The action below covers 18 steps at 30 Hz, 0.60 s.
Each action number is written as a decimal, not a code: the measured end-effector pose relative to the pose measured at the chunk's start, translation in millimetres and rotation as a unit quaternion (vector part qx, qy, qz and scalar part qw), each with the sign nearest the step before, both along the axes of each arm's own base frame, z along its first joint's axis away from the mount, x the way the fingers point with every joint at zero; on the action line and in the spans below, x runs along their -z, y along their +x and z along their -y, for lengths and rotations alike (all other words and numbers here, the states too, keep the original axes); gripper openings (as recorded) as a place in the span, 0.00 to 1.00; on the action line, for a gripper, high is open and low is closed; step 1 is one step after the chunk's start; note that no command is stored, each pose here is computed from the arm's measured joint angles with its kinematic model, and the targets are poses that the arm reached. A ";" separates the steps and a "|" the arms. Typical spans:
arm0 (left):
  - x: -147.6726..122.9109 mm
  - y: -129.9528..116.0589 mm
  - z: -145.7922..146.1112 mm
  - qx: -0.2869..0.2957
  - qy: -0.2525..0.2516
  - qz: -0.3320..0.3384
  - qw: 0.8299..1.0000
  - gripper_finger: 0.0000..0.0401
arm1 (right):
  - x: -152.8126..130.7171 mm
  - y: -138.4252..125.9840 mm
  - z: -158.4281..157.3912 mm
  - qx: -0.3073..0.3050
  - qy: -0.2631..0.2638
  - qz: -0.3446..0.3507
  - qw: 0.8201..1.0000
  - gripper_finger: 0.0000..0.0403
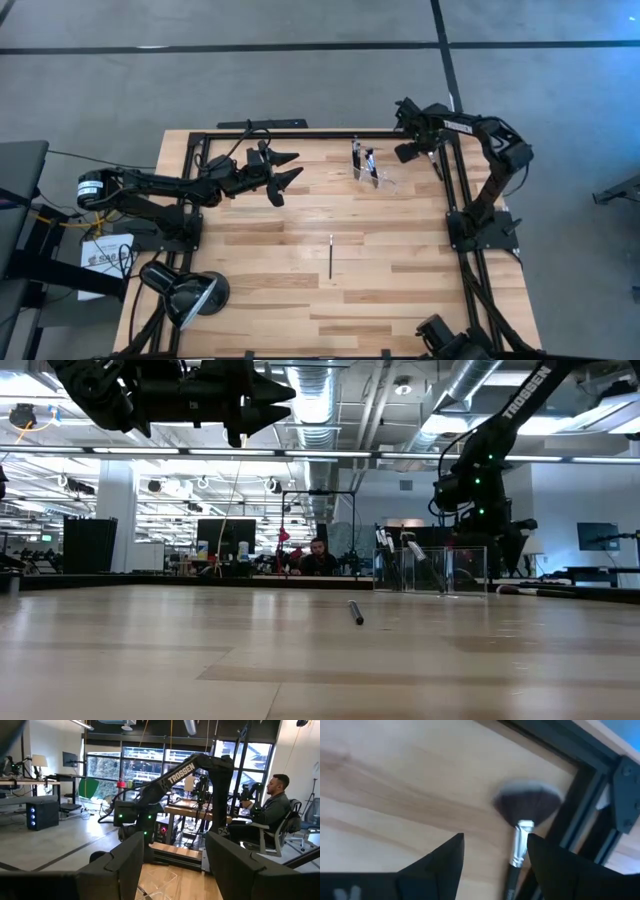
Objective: Put items in baskets/containers
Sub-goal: Put the black highlighter brush into the transparent organizer
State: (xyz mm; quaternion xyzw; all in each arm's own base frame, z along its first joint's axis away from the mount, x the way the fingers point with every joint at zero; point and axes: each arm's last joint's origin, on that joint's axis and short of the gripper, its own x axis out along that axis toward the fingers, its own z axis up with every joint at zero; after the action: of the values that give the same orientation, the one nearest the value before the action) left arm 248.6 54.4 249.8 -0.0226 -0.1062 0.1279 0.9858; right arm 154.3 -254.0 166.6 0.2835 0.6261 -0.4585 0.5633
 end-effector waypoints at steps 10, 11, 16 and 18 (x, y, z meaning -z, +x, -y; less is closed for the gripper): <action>0.1 0.0 0.0 0.000 0.001 -0.001 1.000 0.52 | 0.8 2.1 -0.6 0.016 -0.003 0.005 1.000 0.47; 0.1 0.0 0.0 0.000 0.001 -0.001 1.000 0.52 | 0.7 3.1 -1.5 0.016 -0.004 0.002 1.000 0.46; 0.1 0.0 0.0 0.000 0.001 -0.001 1.000 0.52 | 0.5 8.8 -6.0 0.004 -0.002 -0.001 1.000 0.45; 0.1 0.0 0.0 0.000 0.001 -0.001 1.000 0.52 | -1.9 12.4 -9.0 0.004 0.003 -0.005 1.000 0.46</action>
State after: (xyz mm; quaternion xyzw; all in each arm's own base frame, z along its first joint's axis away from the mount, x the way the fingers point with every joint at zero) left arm 248.6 54.4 249.7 -0.0219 -0.1056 0.1278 0.9859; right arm 166.7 -245.0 168.5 0.2853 0.6289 -0.4606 0.5577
